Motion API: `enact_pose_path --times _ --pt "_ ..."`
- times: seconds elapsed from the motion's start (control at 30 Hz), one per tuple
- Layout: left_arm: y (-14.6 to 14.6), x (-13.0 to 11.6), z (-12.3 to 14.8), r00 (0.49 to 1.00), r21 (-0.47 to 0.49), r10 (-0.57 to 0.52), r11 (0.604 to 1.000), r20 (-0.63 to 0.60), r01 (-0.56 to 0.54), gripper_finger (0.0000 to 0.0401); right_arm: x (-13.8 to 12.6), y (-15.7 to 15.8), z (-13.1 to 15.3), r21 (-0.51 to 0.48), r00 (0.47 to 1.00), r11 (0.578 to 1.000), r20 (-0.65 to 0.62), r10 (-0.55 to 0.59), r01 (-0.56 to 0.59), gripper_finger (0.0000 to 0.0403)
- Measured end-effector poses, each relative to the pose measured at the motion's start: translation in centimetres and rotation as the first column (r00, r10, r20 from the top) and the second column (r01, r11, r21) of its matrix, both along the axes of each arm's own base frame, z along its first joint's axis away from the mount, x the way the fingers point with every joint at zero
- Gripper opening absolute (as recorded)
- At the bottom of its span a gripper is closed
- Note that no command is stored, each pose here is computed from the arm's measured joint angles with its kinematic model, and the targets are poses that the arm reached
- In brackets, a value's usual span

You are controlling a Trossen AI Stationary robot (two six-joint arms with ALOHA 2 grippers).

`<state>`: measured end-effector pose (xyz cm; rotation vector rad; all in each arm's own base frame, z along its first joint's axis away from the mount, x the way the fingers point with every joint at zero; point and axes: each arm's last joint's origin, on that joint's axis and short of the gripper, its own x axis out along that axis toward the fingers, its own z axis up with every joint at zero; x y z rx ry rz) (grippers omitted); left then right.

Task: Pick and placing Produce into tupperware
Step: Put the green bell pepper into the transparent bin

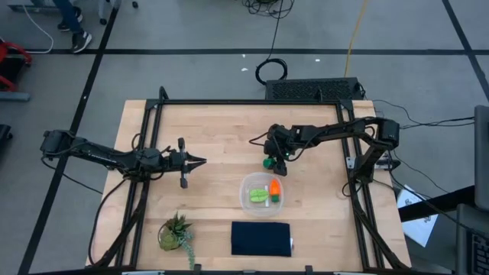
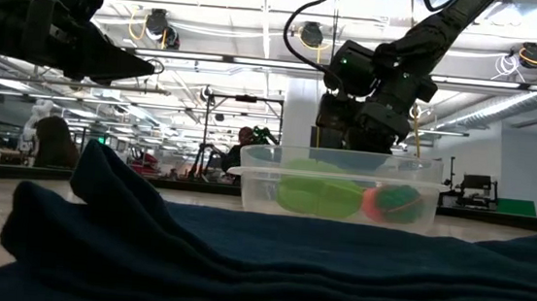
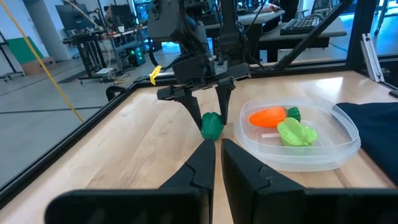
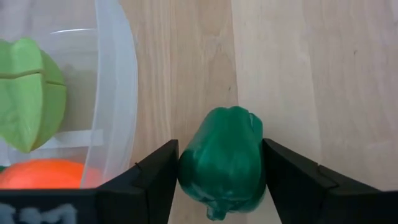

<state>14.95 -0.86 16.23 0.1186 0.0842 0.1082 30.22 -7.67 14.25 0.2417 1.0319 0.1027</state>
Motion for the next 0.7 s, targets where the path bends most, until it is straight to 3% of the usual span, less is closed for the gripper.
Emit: enact_pose_path --times 0.7 --pt "0.0 0.0 0.0 1.000 -0.003 0.000 1.000 0.000 0.000 0.0031 1.3 -0.4 2.6 0.001 1.000 1.000 -0.020 0.008 -0.008 0.0205"
